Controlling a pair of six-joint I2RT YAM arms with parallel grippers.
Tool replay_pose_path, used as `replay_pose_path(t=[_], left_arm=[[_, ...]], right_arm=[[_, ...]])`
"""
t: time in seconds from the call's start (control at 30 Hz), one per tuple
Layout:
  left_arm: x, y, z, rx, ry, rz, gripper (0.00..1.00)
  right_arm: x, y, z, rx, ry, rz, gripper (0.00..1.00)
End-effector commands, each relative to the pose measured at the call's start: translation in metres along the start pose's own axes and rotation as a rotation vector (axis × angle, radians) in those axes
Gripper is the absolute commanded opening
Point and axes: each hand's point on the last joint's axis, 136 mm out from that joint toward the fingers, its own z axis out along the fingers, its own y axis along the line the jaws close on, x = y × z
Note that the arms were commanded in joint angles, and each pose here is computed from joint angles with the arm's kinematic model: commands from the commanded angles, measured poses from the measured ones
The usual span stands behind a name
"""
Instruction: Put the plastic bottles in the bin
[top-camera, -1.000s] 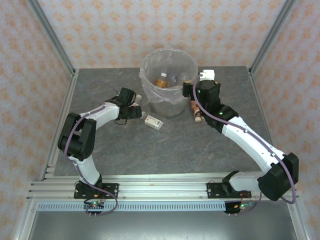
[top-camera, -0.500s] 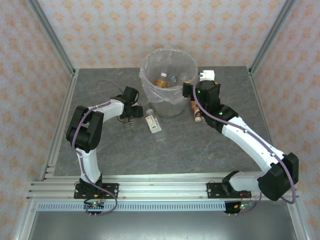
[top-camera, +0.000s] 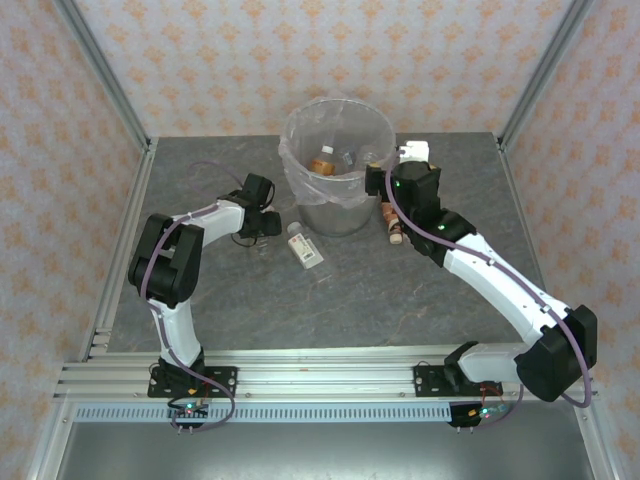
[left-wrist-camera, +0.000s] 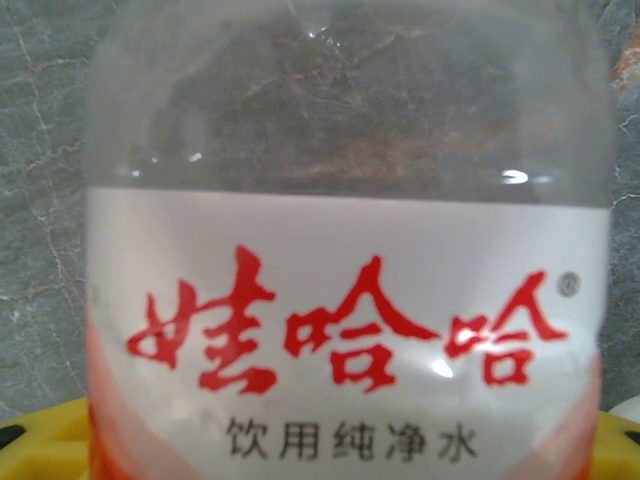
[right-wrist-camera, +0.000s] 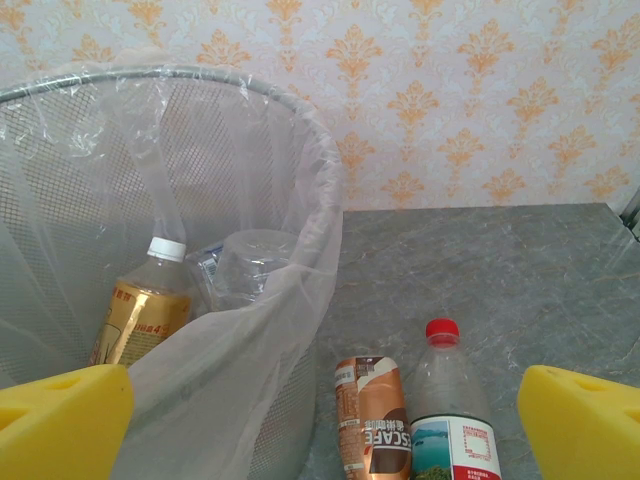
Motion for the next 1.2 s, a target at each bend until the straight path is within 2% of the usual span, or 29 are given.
replay_pose_path(t=[0.0, 0.33, 0.63, 0.87, 1.17], left_arm=[[-0.009, 0.002, -0.012, 0.005, -0.036, -0.012, 0.58], [-0.022, 0.005, -0.034, -0.009, -0.100, -0.032, 0.57], [-0.030, 0.007, -0.058, 0.002, -0.168, -0.057, 0.56], [-0.037, 0.006, -0.080, 0.021, -0.220, -0.071, 0.56], [-0.047, -0.003, -0.115, 0.104, -0.296, -0.111, 0.56]], right_arm=[[0.002, -0.008, -0.002, 0.030, -0.002, 0.016, 0.99], [-0.001, -0.004, -0.003, -0.001, -0.016, 0.038, 0.99], [-0.022, 0.006, -0.025, -0.133, -0.153, 0.123, 0.99], [-0.014, 0.003, -0.028, -0.140, -0.164, 0.146, 0.99], [0.005, 0.014, -0.033, -0.234, -0.152, 0.132, 0.99]])
